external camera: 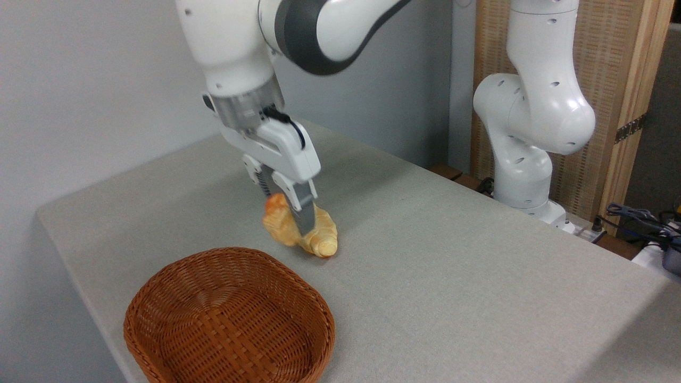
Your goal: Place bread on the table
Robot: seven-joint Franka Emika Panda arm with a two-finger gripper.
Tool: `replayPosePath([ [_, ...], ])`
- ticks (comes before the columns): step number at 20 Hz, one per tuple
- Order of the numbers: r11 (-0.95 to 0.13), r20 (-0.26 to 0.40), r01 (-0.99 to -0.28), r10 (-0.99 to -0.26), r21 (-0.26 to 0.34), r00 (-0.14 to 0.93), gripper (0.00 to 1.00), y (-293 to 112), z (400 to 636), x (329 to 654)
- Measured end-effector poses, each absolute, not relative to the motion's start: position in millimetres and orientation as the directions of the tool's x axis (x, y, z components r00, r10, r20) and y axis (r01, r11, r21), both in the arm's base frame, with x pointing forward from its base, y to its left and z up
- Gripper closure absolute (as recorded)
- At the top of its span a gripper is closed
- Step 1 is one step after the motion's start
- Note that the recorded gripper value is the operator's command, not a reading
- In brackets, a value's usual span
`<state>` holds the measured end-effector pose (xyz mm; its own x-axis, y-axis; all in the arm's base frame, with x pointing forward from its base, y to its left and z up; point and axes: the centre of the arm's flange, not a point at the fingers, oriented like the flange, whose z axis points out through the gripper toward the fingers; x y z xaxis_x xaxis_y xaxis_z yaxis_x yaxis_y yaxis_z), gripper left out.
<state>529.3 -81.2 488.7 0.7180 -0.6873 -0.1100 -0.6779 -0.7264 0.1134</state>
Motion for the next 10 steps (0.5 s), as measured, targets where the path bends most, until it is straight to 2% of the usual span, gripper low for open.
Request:
replayPosePath([
  [4,-0.724,-0.192,-0.668,-0.690,0.172,0.698,0.00,-79,442,512],
  [10,-0.723,-0.208,-0.666,-0.690,0.183,0.693,0.00,-79,433,509],
])
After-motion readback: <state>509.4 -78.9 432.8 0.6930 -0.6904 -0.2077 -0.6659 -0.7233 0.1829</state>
